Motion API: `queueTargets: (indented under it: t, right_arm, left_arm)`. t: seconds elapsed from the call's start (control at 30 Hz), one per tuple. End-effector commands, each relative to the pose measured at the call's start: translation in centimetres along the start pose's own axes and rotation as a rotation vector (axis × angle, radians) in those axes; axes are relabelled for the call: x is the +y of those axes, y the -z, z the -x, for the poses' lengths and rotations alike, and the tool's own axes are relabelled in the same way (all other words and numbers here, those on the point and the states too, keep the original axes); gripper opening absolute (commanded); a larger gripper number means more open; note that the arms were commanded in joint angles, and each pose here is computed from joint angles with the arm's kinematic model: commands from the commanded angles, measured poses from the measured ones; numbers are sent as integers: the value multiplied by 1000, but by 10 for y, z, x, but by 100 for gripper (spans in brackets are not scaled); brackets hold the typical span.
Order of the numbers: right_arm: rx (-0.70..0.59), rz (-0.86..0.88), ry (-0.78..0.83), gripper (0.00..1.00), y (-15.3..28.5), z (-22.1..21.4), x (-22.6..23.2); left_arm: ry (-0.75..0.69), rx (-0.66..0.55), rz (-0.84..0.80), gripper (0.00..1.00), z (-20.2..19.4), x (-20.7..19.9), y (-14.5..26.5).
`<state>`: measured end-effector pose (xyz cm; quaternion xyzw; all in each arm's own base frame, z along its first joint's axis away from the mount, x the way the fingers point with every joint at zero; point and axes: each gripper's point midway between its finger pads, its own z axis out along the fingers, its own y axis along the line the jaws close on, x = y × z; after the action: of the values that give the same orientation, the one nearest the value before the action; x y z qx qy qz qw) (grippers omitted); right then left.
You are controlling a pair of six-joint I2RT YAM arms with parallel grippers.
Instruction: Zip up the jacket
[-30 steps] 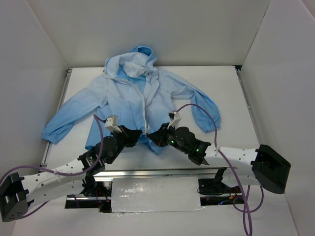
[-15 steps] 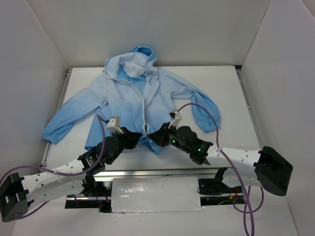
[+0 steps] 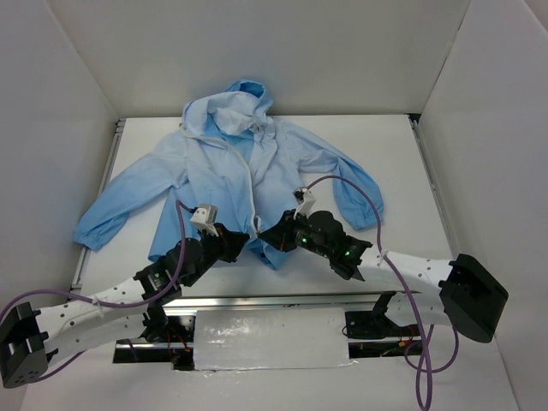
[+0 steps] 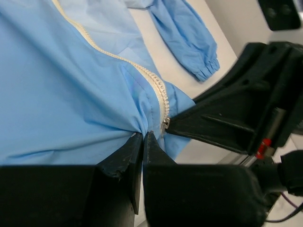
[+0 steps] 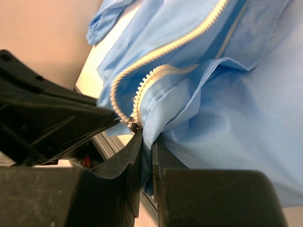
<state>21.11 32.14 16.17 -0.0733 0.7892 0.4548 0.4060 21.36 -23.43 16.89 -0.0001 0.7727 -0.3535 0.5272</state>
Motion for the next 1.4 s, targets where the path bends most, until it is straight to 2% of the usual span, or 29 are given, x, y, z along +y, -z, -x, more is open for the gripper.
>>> queueTargets:
  t: [0.0,0.17,0.37,0.53,0.77,0.97,1.2,1.27,1.3,1.37]
  right_arm:
    - [-13,75,40,0,-1,20,17]
    - [3,115,35,0,5,31,17]
    - [-16,153,38,0,19,48,20]
    - [20,149,31,0,13,46,11]
    - [48,130,60,0,11,40,4]
    - [55,94,53,0,9,35,-7]
    - [88,107,51,19,8,31,-8]
    - [88,80,51,20,5,31,-14]
    - [93,72,48,24,4,30,-17]
    - [101,67,39,26,3,29,-21]
  left_arm:
    - [-56,-26,-170,0,10,-31,5]
    - [-105,27,-221,0,-1,-39,5]
    - [-138,95,-145,0,-16,-25,-6]
    - [-166,132,-203,0,-25,-33,-10]
    - [-161,117,-321,0,-24,-48,-3]
    - [-162,179,-268,0,-37,-32,-14]
    - [-140,202,-246,0,-44,-22,-14]
    - [-139,206,-275,0,-46,-25,-12]
    - [-140,208,-281,0,-47,-25,-12]
    - [-145,226,-293,0,-50,-27,-11]
